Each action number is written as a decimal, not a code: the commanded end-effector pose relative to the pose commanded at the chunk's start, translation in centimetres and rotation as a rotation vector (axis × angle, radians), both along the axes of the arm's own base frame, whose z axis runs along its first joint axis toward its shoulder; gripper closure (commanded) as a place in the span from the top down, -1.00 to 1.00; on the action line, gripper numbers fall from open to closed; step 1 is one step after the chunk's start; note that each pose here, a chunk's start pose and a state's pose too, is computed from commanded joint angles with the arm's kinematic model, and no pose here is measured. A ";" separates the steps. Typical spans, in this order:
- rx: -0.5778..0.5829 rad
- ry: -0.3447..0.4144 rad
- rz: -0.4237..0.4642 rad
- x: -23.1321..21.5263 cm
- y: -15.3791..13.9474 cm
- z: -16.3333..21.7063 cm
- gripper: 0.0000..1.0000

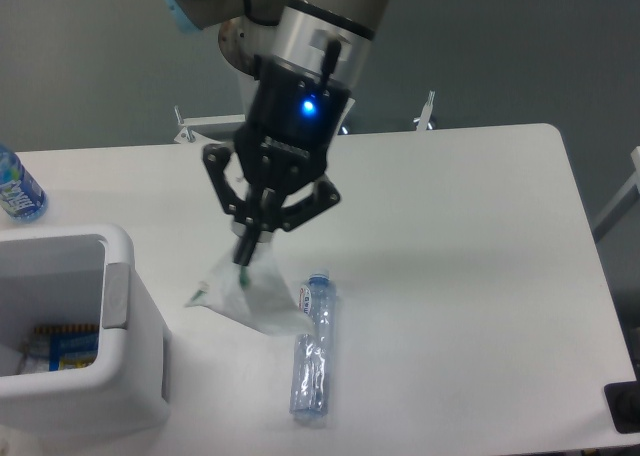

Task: Place the trash in the trash can
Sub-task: 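Carry the bag over the white bin and release it inside, then move the open gripper over the clear water bottle, then lower the gripper around the bottle and close on it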

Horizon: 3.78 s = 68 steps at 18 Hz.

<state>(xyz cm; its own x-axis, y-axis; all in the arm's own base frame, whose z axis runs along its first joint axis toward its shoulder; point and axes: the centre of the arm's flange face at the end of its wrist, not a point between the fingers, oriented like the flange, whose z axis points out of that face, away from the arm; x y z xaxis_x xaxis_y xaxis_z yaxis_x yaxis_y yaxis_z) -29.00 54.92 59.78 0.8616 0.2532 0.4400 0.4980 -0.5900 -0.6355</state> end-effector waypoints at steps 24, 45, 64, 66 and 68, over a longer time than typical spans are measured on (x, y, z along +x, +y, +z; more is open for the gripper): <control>-0.049 -0.043 -0.265 14.3 10.7 -7.7 0.99; -0.278 0.113 0.053 -7.9 5.6 -16.3 1.00; -0.620 0.195 -0.121 -10.5 8.5 -35.9 1.00; -0.642 0.205 -0.131 -9.8 8.9 -36.7 1.00; -0.663 0.218 -0.136 -9.5 9.2 -37.7 1.00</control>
<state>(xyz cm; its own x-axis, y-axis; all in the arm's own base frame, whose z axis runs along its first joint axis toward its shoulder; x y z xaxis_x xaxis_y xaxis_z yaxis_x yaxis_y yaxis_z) -38.46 64.11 22.04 0.9553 0.2922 0.0448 0.2952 -0.9347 -0.1980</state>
